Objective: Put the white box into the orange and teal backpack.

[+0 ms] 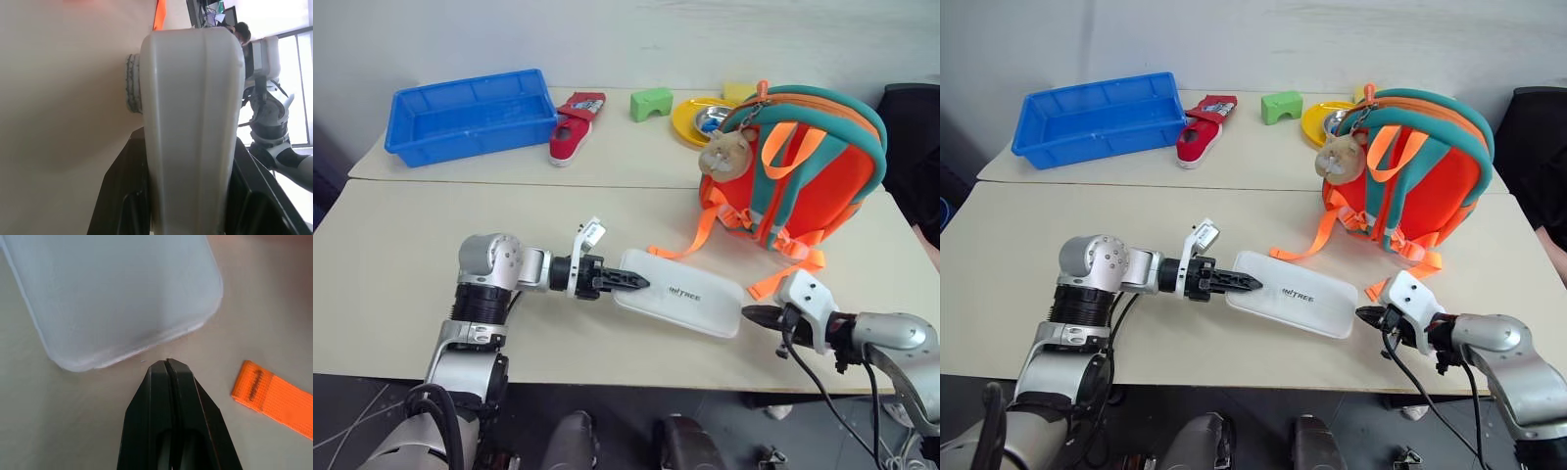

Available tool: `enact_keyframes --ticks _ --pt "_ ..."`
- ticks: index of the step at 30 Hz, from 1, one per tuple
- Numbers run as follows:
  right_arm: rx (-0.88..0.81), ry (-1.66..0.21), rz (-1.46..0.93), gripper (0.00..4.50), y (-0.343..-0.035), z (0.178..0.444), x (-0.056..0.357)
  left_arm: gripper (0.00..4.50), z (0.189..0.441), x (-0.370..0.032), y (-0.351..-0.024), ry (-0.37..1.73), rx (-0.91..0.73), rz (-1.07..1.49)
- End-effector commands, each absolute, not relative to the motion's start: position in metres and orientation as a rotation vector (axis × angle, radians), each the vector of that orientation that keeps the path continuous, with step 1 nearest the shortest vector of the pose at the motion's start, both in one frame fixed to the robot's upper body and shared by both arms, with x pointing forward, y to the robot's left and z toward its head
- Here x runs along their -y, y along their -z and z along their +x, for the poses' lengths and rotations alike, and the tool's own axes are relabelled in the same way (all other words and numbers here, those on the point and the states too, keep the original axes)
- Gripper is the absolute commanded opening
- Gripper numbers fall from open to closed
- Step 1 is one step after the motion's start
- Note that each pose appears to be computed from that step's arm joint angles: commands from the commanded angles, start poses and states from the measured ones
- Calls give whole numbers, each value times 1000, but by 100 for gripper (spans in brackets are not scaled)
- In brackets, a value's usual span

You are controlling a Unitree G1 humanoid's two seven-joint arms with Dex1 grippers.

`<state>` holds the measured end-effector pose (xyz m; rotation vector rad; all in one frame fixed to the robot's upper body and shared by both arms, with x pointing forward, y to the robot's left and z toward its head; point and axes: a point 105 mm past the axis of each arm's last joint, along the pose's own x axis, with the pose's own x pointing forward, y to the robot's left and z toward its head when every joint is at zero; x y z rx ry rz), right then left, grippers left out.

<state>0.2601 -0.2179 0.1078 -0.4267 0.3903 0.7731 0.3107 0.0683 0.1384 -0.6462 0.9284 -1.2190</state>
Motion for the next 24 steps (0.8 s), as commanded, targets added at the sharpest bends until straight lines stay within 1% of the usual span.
enact_keyframes --ticks 1,3,6,9,12,13,15,19,21,24 --pt "-308 -641 -332 57 -143 248 240 130 310 -87 -172 1280 -766 -737" --pt "-286 -597 -258 128 -157 238 251 130 311 -101 -181 1266 -700 -763" --pt "-226 -511 -161 230 -180 235 268 130 315 -122 -195 1221 -593 -795" --pt "-150 -474 -63 328 -202 249 275 130 321 -139 -218 1193 -470 -819" --pt "-99 -494 19 430 -214 270 266 130 328 -152 -238 1143 -352 -805" --pt "-91 -512 37 447 -216 277 259 130 330 -156 -242 1131 -321 -804" --pt "-76 -538 59 447 -218 291 247 130 333 -163 -246 1103 -284 -797" --pt "-21 -587 172 447 -229 333 220 130 342 -173 -246 1035 -248 -772" --pt "-8 -602 210 447 -231 349 211 130 343 -176 -247 1027 -235 -763" --pt "17 -628 238 447 -235 366 199 130 342 -176 -250 1020 -214 -744"
